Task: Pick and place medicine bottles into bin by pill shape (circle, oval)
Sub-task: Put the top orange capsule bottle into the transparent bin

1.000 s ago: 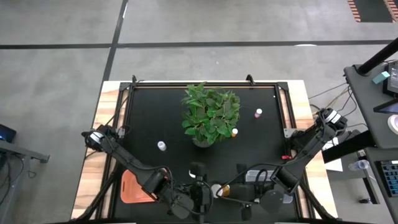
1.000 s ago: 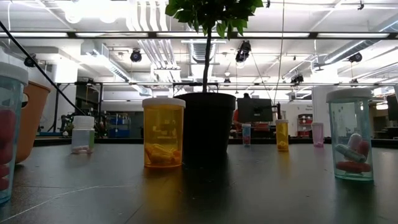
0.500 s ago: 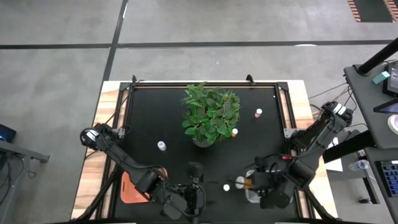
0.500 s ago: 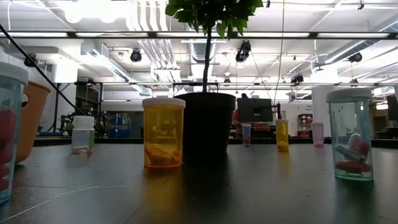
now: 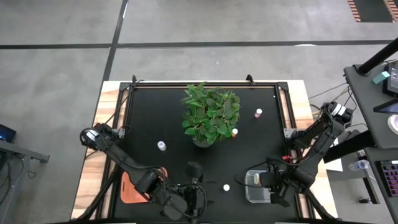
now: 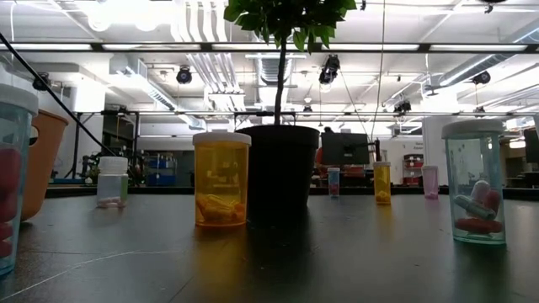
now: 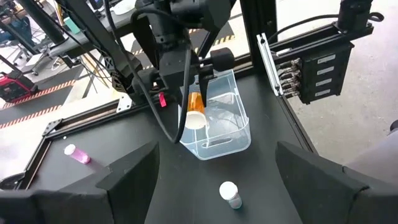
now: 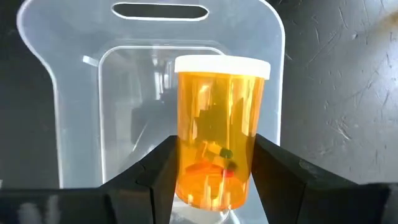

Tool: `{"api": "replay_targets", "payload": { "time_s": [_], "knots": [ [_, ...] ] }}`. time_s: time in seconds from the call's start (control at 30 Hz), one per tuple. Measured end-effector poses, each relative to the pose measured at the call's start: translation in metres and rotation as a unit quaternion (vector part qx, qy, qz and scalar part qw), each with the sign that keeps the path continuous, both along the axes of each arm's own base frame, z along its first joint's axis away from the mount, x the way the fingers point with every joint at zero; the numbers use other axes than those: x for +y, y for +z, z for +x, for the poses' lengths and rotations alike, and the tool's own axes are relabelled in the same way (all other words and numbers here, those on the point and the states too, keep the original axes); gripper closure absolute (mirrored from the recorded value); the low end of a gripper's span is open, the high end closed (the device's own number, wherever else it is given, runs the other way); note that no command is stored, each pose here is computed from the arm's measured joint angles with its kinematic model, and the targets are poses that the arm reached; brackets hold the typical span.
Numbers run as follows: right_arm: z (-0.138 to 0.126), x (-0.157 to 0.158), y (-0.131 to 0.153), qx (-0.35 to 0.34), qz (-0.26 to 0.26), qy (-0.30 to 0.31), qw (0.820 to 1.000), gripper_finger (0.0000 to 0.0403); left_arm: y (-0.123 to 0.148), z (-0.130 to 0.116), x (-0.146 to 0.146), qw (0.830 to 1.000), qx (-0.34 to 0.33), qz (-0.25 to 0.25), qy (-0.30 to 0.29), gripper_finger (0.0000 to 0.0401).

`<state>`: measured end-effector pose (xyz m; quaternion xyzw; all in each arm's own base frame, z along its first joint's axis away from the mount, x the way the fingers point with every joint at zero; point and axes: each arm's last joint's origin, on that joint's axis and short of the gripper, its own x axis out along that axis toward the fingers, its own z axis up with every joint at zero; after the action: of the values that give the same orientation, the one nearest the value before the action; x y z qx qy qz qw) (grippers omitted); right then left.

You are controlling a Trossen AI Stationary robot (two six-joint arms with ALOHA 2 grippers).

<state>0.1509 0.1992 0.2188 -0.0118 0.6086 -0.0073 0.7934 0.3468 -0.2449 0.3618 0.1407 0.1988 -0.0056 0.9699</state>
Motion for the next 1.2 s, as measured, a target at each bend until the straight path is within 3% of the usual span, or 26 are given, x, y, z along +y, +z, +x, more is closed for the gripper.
{"api": "replay_targets", "payload": {
  "time_s": [0.33,0.9,1.2],
  "knots": [
    [0.008,0.009,-0.009,-0.020,0.025,0.007,0.999,0.0232,0.000,0.000,0.000,1.000,0.001,-0.002,0.001,0.0102],
    [0.016,0.015,-0.041,0.019,-0.040,0.029,0.999,0.0230,-0.011,-0.001,0.000,1.000,0.018,-0.013,0.012,0.0101],
    [0.017,0.016,-0.043,0.020,-0.040,0.022,0.999,0.0183,-0.025,-0.002,0.001,0.999,0.036,-0.029,0.027,0.0101]
  ]
}}
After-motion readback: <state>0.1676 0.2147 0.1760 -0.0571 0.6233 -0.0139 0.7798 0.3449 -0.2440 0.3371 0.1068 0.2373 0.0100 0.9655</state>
